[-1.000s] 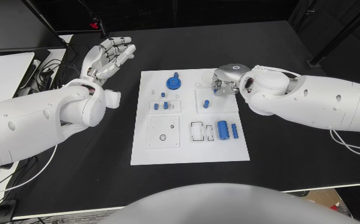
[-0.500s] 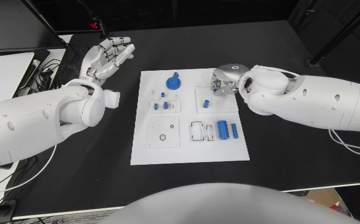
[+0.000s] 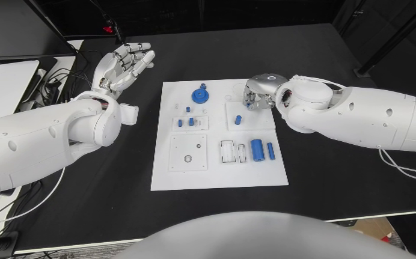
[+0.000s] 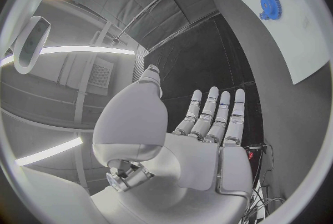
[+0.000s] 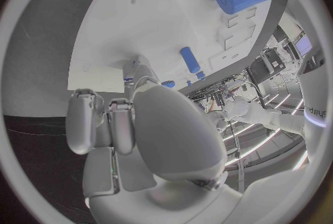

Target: Assemble the parts on the task board

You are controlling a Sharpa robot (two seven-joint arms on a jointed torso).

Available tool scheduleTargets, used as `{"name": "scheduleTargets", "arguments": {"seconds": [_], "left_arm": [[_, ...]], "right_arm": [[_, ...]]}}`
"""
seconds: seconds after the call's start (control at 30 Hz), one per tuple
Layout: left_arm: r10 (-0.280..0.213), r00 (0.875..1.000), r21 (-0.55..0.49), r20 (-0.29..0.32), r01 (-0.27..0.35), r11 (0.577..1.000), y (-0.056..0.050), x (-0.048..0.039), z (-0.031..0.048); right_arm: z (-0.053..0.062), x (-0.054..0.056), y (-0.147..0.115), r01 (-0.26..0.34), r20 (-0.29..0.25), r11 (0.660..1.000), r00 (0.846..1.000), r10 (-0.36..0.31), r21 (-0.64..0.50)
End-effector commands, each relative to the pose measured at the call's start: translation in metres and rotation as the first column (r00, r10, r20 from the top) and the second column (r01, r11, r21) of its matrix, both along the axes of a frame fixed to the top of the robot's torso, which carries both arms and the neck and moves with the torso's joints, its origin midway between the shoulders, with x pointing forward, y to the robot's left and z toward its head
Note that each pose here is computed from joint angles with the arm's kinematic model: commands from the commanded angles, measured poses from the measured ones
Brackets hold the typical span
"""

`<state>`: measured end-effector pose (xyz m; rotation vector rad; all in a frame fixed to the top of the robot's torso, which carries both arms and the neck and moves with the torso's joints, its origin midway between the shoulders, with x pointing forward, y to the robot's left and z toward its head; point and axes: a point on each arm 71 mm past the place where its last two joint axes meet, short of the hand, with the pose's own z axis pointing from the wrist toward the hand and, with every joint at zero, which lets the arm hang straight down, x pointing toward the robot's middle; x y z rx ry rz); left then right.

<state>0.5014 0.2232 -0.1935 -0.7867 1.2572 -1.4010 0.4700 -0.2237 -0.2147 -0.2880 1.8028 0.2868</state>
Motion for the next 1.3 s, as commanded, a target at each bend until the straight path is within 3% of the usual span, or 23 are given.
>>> {"name": "scheduleTargets", "arguments": {"seconds": [0.03, 0.67, 1.3], "left_arm": [[-0.024, 0.994, -0.031, 0.107, 0.027, 0.999, -0.001, -0.0022, 0.0084], [-0.024, 0.994, -0.031, 0.106, 0.028, 0.999, -0.001, -0.0023, 0.0081], [-0.023, 0.994, -0.030, 0.103, 0.026, 0.999, 0.000, -0.0023, 0.0071]], "right_arm": [[-0.005, -0.003, 0.000, -0.001, -0.025, 1.000, 1.000, 0.001, -0.005], [0.007, -0.008, -0.002, -0.016, 0.080, 0.994, 0.997, 0.007, 0.112], [0.022, -0.027, -0.006, -0.057, 0.145, 0.981, 0.989, 0.030, 0.188]]}}
